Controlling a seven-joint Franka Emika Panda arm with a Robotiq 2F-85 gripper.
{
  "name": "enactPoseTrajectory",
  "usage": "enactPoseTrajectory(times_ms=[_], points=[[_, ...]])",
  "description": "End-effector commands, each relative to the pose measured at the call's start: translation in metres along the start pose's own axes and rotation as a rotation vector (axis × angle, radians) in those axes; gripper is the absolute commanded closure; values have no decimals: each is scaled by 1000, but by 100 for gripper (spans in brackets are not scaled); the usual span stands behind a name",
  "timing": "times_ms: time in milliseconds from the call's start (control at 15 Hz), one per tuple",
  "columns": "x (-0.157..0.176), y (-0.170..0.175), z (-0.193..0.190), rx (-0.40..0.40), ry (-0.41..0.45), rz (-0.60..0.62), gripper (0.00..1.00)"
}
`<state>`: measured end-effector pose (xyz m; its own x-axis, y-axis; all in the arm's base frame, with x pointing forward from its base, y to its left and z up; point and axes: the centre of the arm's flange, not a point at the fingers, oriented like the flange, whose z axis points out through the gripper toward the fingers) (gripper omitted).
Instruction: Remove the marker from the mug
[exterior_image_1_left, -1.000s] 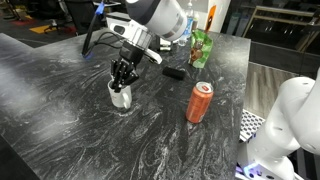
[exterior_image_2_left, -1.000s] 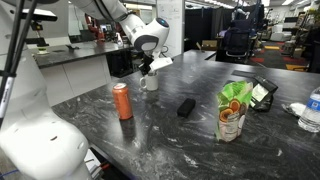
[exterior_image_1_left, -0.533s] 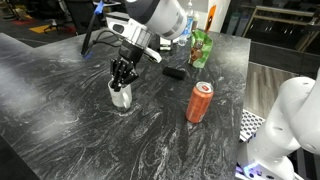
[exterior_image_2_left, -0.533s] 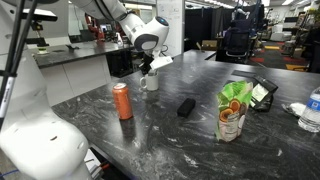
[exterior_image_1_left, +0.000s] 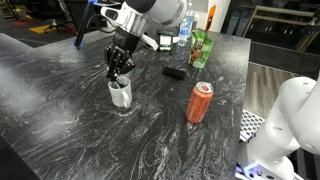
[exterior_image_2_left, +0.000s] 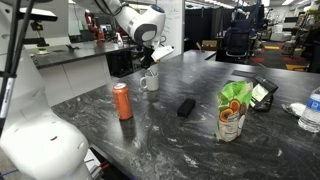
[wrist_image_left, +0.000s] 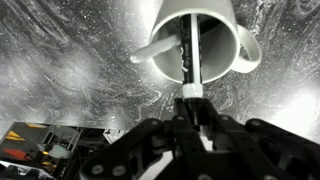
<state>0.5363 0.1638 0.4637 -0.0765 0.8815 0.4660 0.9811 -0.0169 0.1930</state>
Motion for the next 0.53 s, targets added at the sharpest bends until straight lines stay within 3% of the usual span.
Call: enactPoseTrajectory(times_ms=[0,467], points=[[14,6,-30,-57,-22,-35,96],[42,-14,-101,-260,-137,-22,96]])
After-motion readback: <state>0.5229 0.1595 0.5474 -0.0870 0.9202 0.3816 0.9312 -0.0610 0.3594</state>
